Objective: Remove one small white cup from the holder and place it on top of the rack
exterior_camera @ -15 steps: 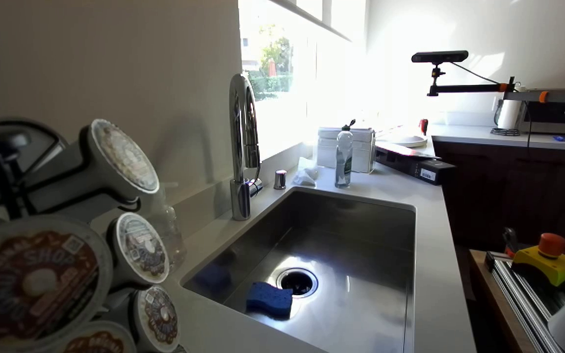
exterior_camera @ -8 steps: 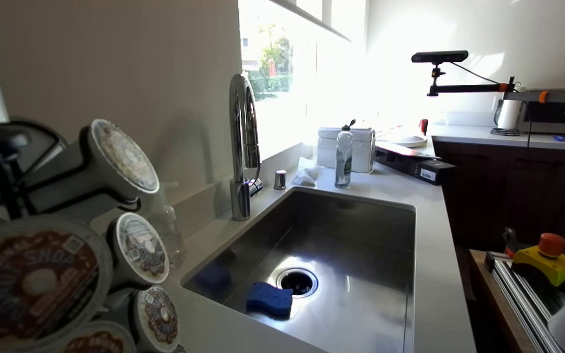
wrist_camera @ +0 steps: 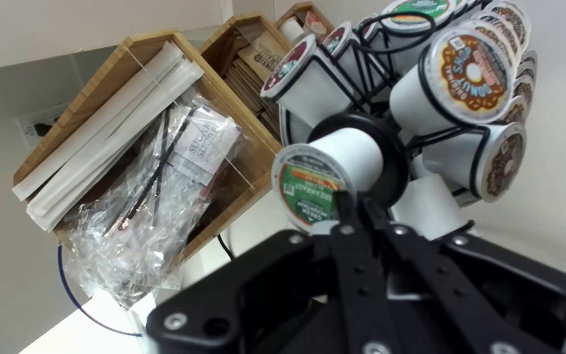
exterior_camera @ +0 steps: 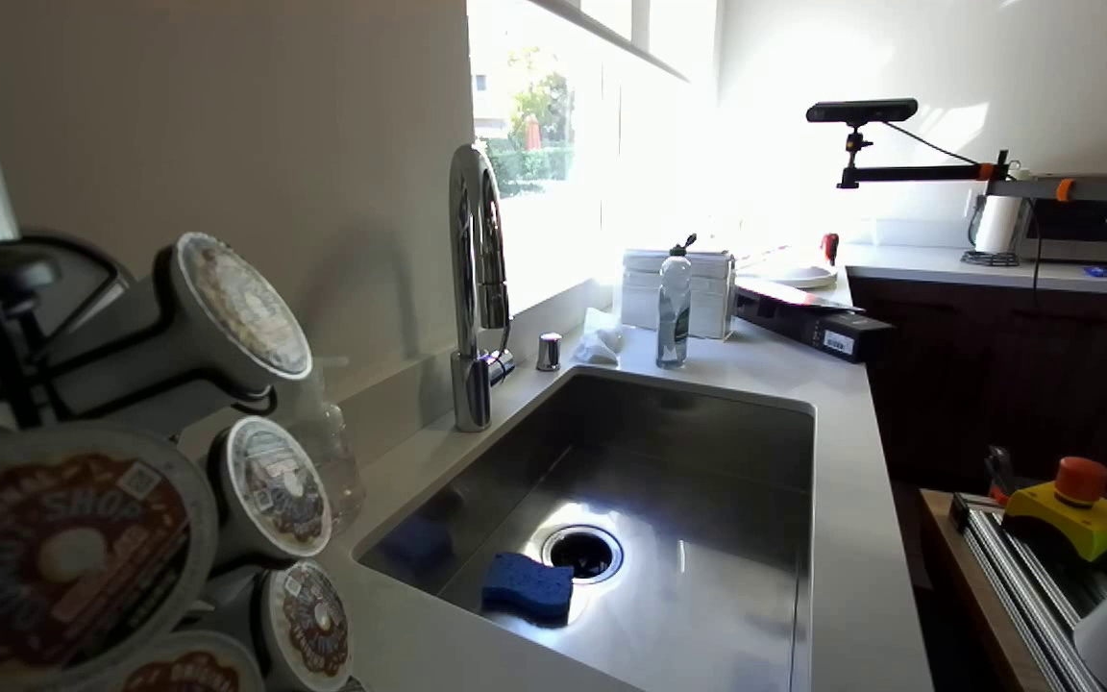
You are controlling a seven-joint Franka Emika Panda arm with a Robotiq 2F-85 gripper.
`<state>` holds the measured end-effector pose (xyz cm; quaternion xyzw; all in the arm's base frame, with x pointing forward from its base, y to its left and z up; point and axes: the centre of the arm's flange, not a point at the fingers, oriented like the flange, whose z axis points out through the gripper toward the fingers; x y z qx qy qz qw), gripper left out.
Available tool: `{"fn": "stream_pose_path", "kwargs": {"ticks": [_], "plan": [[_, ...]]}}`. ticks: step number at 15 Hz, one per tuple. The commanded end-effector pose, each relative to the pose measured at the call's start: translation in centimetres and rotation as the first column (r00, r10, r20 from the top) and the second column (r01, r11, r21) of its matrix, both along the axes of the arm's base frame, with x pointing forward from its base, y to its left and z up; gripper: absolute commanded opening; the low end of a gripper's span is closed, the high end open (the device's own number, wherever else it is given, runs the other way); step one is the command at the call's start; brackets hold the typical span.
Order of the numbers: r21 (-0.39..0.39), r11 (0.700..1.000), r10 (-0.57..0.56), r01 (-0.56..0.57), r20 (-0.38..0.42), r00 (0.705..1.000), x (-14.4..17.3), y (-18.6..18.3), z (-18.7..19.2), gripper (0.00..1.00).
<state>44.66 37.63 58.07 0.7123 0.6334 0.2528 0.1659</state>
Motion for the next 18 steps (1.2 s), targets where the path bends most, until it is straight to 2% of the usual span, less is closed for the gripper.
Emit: {"fn": "stream_pose_path", "kwargs": {"ticks": [1,9,14,18], "plan": [[-0.022,1.0,0.01,-0.01,0.013,1.0,-0.7,-0.3,-0.6,0.37],[-0.015,1.0,0.012,-0.012,0.03,0.999,-0.3,0.0,-0.3,0.98],[0.029,1.0,-0.013,0.011,0.058,0.998,-0.2,0.2,1.2,1.0],[0.094,0.995,-0.052,0.046,0.063,0.997,-0.4,0.3,2.8,1.0]]}}
